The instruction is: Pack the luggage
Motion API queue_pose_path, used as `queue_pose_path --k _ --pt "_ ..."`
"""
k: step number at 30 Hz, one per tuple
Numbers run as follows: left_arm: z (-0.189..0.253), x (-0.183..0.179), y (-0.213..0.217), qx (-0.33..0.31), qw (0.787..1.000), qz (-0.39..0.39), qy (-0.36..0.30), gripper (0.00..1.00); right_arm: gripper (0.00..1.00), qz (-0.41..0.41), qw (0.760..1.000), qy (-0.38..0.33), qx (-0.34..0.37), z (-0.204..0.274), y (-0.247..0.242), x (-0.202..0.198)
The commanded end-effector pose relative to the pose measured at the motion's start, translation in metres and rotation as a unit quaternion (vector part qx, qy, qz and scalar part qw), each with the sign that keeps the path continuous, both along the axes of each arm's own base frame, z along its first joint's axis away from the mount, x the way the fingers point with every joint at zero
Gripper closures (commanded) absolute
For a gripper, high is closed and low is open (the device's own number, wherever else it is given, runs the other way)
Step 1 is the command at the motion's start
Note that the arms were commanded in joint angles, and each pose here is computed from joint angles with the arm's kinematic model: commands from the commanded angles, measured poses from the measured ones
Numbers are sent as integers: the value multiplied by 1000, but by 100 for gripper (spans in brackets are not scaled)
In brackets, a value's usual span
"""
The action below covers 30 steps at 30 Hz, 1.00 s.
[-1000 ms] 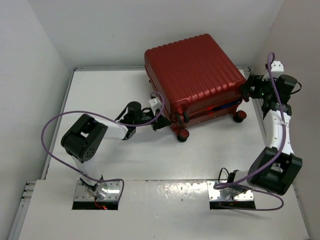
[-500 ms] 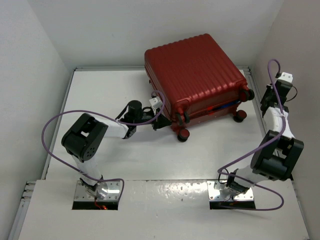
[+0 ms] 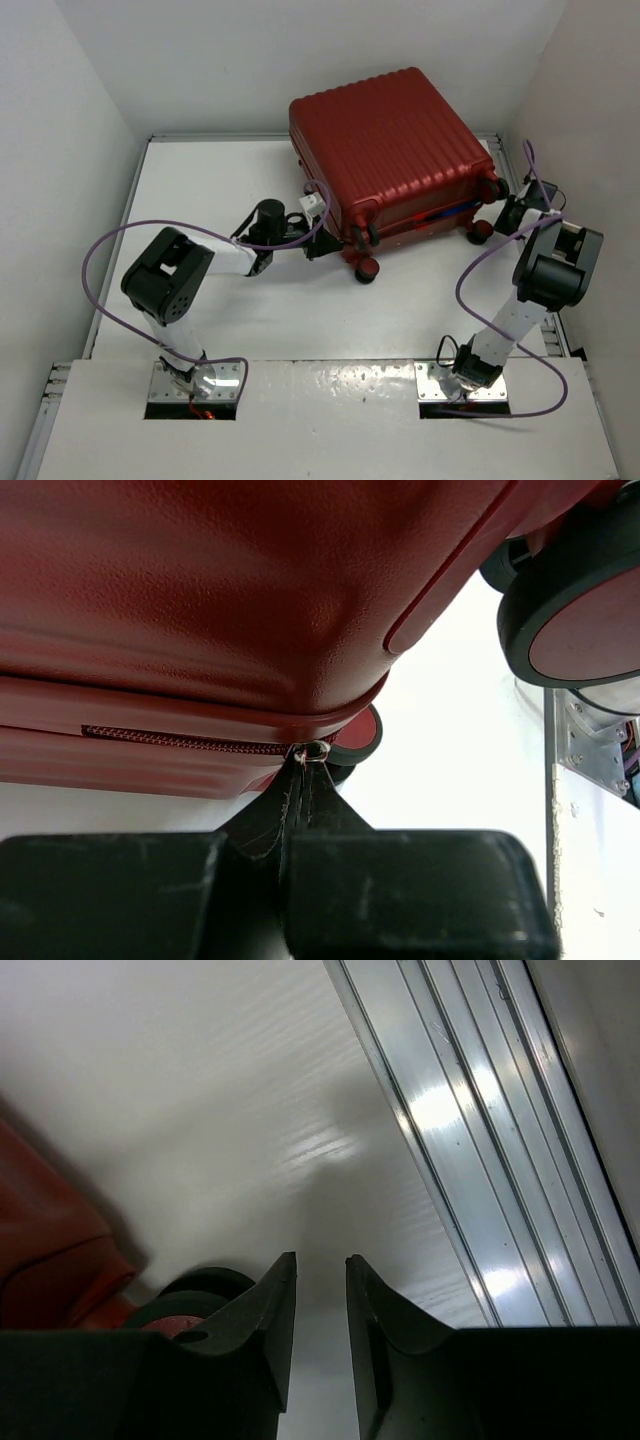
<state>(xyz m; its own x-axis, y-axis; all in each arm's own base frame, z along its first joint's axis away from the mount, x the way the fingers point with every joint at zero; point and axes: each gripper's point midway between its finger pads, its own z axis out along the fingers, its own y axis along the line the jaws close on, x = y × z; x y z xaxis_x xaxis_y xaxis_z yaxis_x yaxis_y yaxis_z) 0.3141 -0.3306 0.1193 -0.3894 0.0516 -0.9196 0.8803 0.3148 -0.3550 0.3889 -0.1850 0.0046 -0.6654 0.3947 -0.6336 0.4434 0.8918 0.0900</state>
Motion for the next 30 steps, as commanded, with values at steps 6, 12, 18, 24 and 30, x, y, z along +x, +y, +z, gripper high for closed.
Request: queue_pose_path --k 6,12,18,24,30 --pt "43 37 17 -12 996 69 -59 100 73 51 997 8 58 -17 46 6" --pt "39 35 18 -10 996 69 -55 100 42 112 986 -53 112 3 55 35" --pt "40 45 20 -7 996 72 -57 100 54 205 970 -14 133 -12 86 27" --pt "38 49 26 -4 996 69 -55 100 70 361 921 45 140 -25 148 -4" --pt "37 49 39 -1 996 79 -41 100 74 453 871 73 175 -10 177 9"
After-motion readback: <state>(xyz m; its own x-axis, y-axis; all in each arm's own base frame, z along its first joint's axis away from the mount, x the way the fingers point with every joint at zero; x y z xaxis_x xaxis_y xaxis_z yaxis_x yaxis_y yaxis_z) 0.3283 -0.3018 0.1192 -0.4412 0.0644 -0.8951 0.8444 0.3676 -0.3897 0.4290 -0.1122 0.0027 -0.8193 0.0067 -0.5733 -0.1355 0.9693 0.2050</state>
